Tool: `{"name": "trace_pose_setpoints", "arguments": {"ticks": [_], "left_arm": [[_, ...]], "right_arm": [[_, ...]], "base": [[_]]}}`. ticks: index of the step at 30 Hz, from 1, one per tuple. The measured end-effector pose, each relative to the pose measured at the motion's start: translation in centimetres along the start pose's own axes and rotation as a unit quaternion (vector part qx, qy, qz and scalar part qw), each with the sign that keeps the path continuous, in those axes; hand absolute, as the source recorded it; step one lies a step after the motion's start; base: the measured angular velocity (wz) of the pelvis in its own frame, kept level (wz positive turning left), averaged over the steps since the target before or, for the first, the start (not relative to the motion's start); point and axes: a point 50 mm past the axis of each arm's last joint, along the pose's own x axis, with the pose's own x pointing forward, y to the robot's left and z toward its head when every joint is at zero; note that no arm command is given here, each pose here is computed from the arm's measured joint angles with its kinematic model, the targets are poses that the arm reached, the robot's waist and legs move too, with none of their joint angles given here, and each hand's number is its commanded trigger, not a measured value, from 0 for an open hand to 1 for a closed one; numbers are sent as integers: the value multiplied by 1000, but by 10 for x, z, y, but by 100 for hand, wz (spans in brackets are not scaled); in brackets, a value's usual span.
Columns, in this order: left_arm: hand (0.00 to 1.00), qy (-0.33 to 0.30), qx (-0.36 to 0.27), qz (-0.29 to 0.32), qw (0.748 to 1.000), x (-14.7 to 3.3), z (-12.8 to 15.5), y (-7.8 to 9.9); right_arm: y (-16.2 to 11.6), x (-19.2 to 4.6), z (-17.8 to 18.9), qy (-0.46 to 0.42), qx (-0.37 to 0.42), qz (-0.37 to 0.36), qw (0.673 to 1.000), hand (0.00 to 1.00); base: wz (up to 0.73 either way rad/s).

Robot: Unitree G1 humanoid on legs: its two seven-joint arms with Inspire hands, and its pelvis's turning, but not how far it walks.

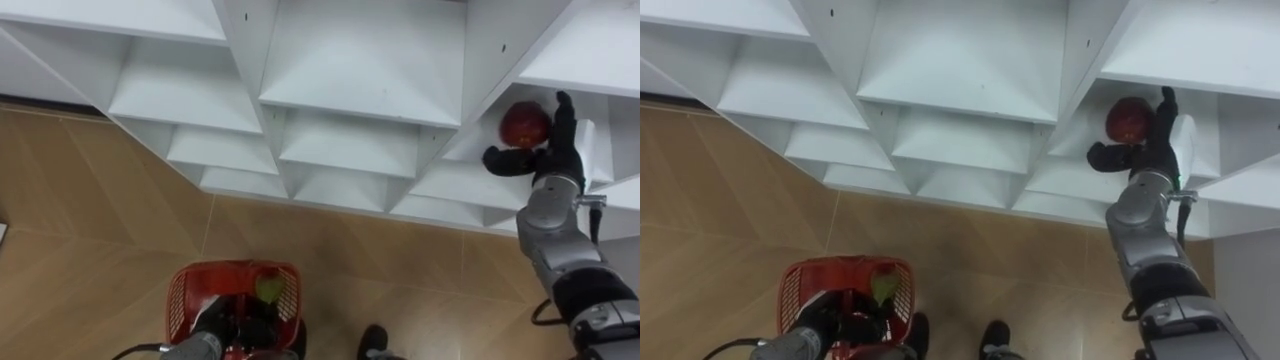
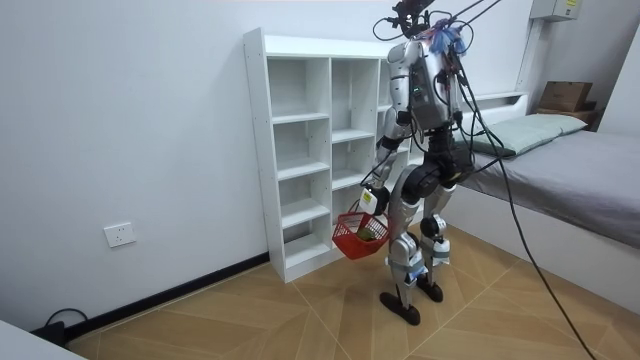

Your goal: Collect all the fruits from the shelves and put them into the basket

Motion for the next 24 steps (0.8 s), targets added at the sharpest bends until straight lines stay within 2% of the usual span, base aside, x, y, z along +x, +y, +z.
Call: {"name": "trace_pose_setpoints", "arguments": {"ticks": [15,16,17,18,19,24], "left_arm": [[100,1,0,0,1000,0,0,0],[100,1,0,0,1000,0,0,0],[100,2,-1,0,1000,0,0,0],[100,2,-1,0,1000,0,0,0],[100,3,-1,1,1000,0,0,0],[100,3,-2,3,1000,0,-1,0]], "right_arm": [[15,-3,9,-23,-24,52,998,0],[15,-3,9,-23,-24,54,998,4],[16,-3,9,-23,-25,57,998,55],[16,-3,9,-21,-28,59,998,67],[17,-3,9,-21,-30,60,998,100],[19,-4,10,-18,-31,66,997,100]], "base": [[0],[0],[0],[0],[0],[0]]}}
